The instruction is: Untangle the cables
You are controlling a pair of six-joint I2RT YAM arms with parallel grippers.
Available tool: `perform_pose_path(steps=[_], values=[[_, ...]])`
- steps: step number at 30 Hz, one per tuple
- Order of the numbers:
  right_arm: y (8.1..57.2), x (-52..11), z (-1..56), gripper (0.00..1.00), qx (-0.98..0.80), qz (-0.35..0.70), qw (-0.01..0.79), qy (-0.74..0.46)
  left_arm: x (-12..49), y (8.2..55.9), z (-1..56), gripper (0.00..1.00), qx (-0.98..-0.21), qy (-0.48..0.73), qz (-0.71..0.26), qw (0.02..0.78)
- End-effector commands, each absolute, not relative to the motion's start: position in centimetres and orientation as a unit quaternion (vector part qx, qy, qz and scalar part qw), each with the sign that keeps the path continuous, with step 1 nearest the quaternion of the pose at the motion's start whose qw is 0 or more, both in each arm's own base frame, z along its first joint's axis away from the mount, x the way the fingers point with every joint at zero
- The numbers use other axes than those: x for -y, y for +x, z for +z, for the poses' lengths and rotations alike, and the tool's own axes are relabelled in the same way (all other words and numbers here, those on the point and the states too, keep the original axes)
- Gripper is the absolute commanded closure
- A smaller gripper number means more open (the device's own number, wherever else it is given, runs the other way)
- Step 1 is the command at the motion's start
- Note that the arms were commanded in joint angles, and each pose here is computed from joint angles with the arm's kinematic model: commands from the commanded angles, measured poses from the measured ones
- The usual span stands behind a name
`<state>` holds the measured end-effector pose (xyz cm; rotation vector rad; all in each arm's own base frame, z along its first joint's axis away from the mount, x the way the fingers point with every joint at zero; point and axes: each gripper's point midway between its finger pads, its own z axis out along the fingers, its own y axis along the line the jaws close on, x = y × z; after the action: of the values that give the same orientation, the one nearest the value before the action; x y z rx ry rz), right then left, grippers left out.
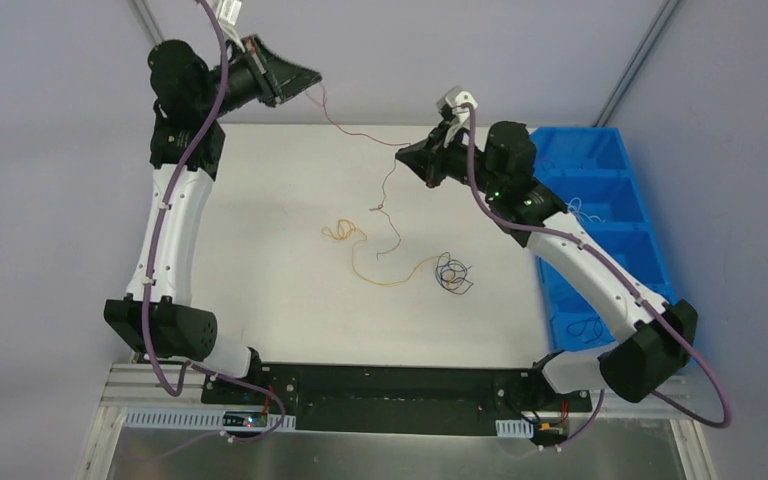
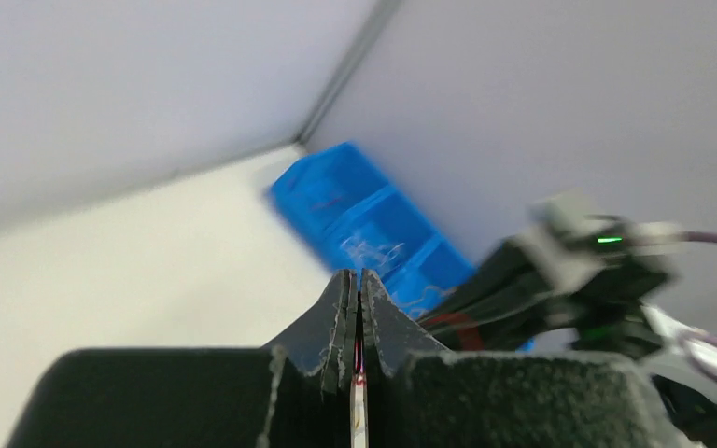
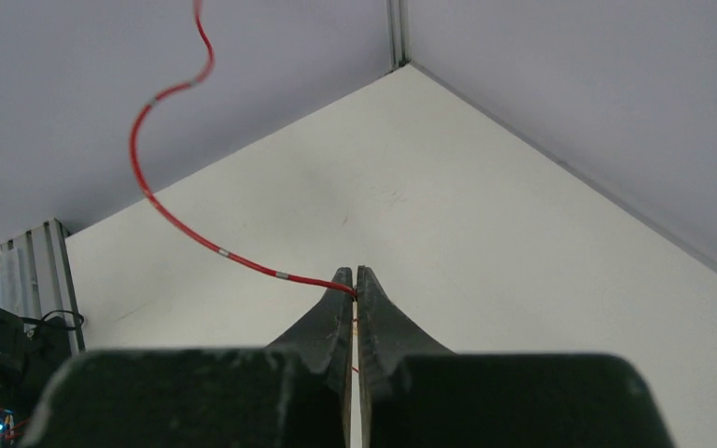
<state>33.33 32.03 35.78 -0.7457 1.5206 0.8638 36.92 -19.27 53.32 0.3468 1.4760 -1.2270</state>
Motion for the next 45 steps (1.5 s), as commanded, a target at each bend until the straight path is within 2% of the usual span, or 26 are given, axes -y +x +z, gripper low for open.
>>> perform_pose_path(steps=[1, 6, 9, 14, 15, 17, 19, 20, 21, 31, 40, 45], values=[[31.0, -28.3, 43.0, 1.0, -0.616, 0.367, 0.636, -0.285, 17.0, 38.7, 42.8, 1.0, -0.712, 0.073, -0.48, 0.507], [31.2, -25.9, 46.4, 1.0, -0.633, 0.385, 0.632, -0.226, 22.9, 36.1, 34.1, 1.0, -0.76, 0.087, -0.51, 0.393], [31.9, -23.5, 47.7, 1.0, -0.656, 0.408, 0.615, -0.159, 28.8, 33.5, 32.0, 1.0, -0.762, 0.147, -0.537, 0.331], [31.8, -18.3, 47.6, 1.0, -0.686, 0.388, 0.607, -0.097, 35.0, 30.5, 30.7, 1.0, -0.747, 0.225, -0.561, 0.277], [31.5, -17.2, 47.4, 1.0, -0.692, 0.381, 0.606, -0.09, 35.4, 30.4, 30.7, 0.91, -0.745, 0.232, -0.563, 0.274], [31.3, -15.0, 46.5, 1.0, -0.709, 0.359, 0.603, -0.074, 35.6, 31.0, 30.8, 0.53, -0.745, 0.231, -0.56, 0.28], [31.2, -12.8, 45.9, 1.0, -0.719, 0.331, 0.609, -0.056, 34.9, 32.3, 31.1, 0.33, -0.746, 0.227, -0.55, 0.299], [31.4, -11.6, 45.7, 1.0, -0.722, 0.315, 0.615, -0.048, 34.4, 33.0, 31.3, 0.09, -0.746, 0.223, -0.546, 0.309], [31.8, -10.3, 45.5, 1.0, -0.725, 0.296, 0.621, -0.038, 33.8, 33.6, 31.5, 0.02, -0.746, 0.219, -0.543, 0.317], [40.6, 0.5, 45.6, 1.0, -0.711, 0.196, 0.675, 0.015, 26.7, 38.3, 31.4, 0.01, -0.769, 0.169, -0.507, 0.351], [50.8, 11.0, 42.8, 1.0, -0.719, 0.134, 0.68, 0.058, 23.6, 38.1, 29.3, 0.01, -0.794, 0.164, -0.459, 0.364], [54.7, 16.0, 40.6, 1.0, -0.722, 0.1, 0.679, 0.091, 22.8, 38.0, 28.0, 0.01, -0.807, 0.165, -0.438, 0.36]])
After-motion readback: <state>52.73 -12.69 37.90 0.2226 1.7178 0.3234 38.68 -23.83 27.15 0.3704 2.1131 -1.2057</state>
